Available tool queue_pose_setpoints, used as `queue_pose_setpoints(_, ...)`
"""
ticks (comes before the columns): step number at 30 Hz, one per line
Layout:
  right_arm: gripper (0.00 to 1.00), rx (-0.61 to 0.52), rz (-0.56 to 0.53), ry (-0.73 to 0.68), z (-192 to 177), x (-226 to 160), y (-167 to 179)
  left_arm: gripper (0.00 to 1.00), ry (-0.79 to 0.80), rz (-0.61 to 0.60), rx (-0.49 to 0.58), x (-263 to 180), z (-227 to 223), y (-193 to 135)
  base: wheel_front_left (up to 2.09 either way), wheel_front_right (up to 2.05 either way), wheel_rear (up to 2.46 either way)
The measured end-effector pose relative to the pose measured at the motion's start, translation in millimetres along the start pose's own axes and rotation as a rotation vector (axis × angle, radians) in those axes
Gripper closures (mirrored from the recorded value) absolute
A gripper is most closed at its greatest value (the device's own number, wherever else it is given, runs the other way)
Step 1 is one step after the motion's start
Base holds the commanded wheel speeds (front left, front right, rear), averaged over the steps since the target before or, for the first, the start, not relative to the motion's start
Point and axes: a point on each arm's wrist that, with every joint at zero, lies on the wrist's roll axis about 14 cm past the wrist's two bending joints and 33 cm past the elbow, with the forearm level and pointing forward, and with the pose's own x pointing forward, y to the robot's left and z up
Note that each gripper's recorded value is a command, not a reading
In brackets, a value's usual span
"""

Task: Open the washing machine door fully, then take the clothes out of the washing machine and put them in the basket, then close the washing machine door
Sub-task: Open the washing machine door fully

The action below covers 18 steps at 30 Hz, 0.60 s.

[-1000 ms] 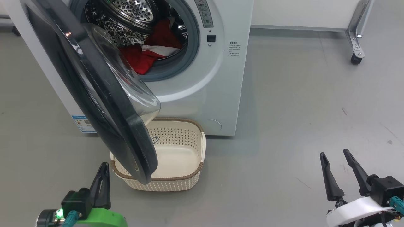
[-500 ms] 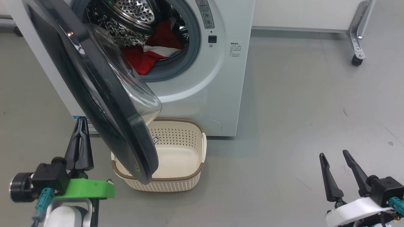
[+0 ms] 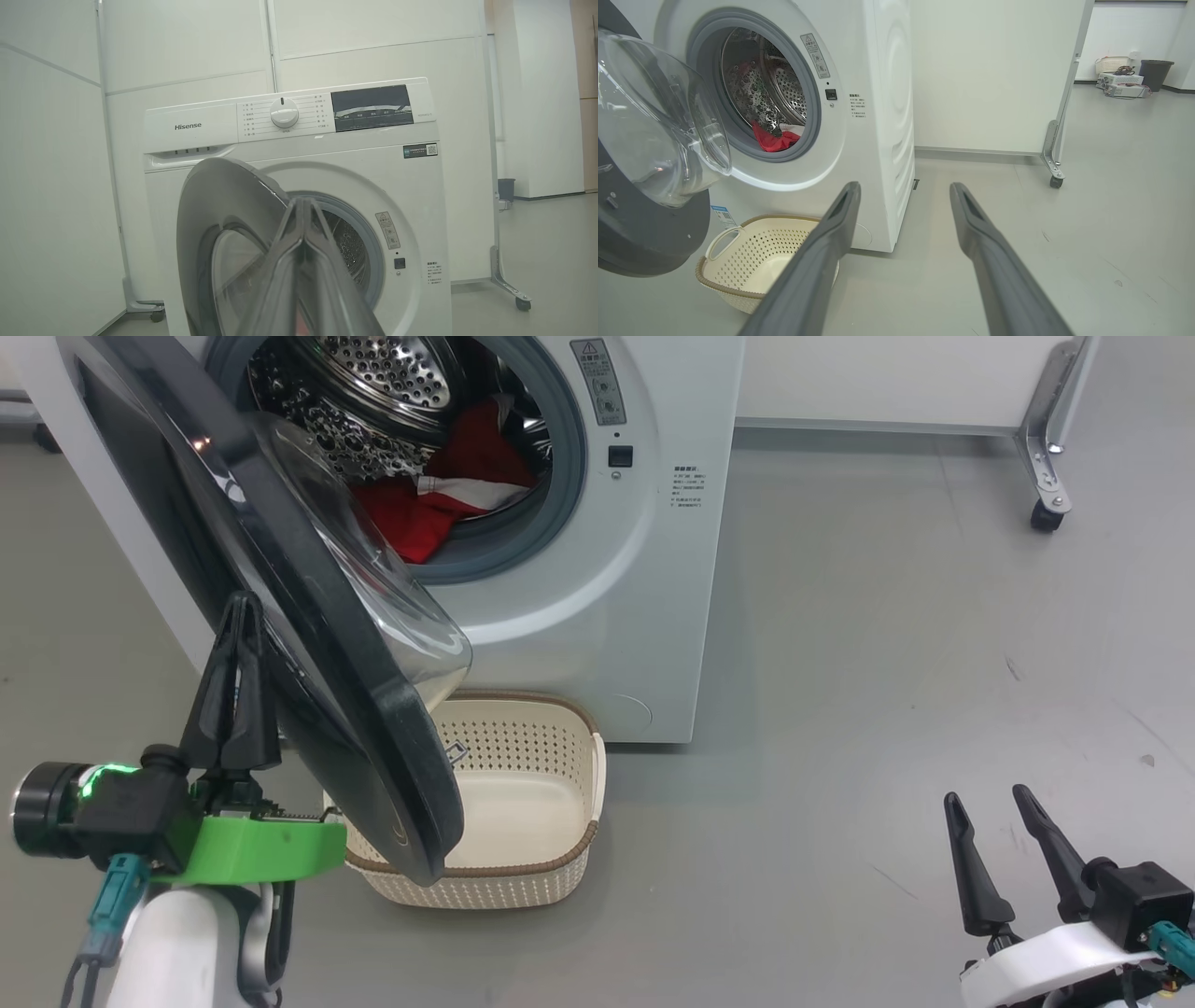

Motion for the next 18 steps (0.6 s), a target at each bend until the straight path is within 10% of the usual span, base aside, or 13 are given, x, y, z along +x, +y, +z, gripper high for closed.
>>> queue_pose_setpoints(18, 0.0, 0.02, -0.017, -0.009, 0.2, -7.5, -2.5, 1.0, 0.021, -0.287, -0.039, -4.1, -8.3, -85.5, 0.0, 0.0, 0.0)
